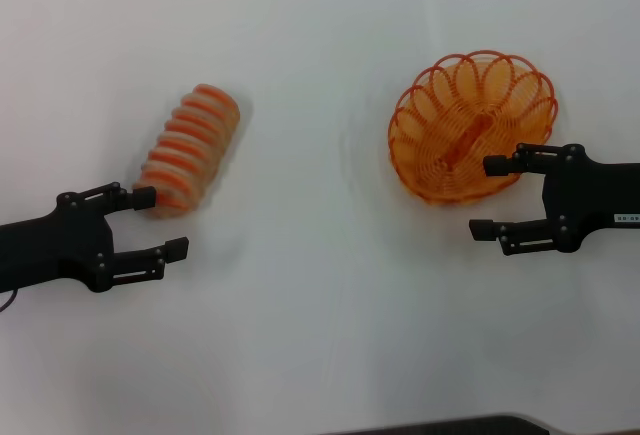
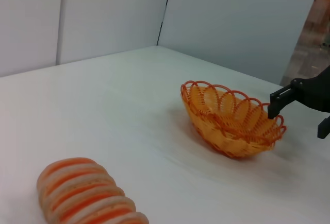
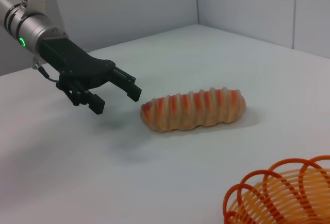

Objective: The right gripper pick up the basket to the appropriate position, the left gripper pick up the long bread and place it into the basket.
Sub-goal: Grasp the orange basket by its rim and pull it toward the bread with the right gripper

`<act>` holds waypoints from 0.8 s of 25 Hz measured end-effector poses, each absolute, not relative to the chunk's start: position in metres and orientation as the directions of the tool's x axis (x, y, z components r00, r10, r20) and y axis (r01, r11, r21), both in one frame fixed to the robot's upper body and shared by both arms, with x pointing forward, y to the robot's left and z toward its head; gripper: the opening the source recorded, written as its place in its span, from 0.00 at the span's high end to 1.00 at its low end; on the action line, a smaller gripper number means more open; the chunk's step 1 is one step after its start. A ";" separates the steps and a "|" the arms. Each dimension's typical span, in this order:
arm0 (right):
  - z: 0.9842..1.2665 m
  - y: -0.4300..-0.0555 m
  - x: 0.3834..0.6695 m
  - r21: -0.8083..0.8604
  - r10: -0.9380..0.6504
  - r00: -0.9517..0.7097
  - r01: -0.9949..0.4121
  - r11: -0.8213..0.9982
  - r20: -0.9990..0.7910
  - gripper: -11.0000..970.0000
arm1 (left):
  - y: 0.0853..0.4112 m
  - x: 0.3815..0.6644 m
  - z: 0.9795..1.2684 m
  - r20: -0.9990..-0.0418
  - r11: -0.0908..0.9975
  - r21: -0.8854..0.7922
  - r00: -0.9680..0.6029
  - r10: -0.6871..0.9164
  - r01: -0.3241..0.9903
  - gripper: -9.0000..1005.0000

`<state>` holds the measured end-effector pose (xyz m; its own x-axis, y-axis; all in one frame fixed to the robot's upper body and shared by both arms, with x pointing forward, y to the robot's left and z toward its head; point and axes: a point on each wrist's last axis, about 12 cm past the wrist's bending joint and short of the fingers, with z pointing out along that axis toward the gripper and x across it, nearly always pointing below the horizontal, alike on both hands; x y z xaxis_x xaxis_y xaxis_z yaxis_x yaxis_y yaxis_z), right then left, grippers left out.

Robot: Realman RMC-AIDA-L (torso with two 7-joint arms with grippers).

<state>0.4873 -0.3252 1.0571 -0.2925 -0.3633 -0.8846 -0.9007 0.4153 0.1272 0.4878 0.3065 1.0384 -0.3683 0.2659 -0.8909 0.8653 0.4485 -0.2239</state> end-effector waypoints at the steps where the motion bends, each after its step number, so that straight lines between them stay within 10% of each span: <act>1: 1.057 -0.325 0.487 0.127 -0.363 -0.293 -0.901 0.416 -0.885 0.08 | 0.307 0.488 1.038 -0.891 0.449 -0.224 -0.368 0.266 0.865 0.16; 20: 1.081 -0.336 0.498 0.215 -0.152 -0.331 -0.836 0.505 -0.931 0.08 | 0.309 0.488 1.039 -0.894 0.459 -0.223 -0.368 0.256 0.860 0.16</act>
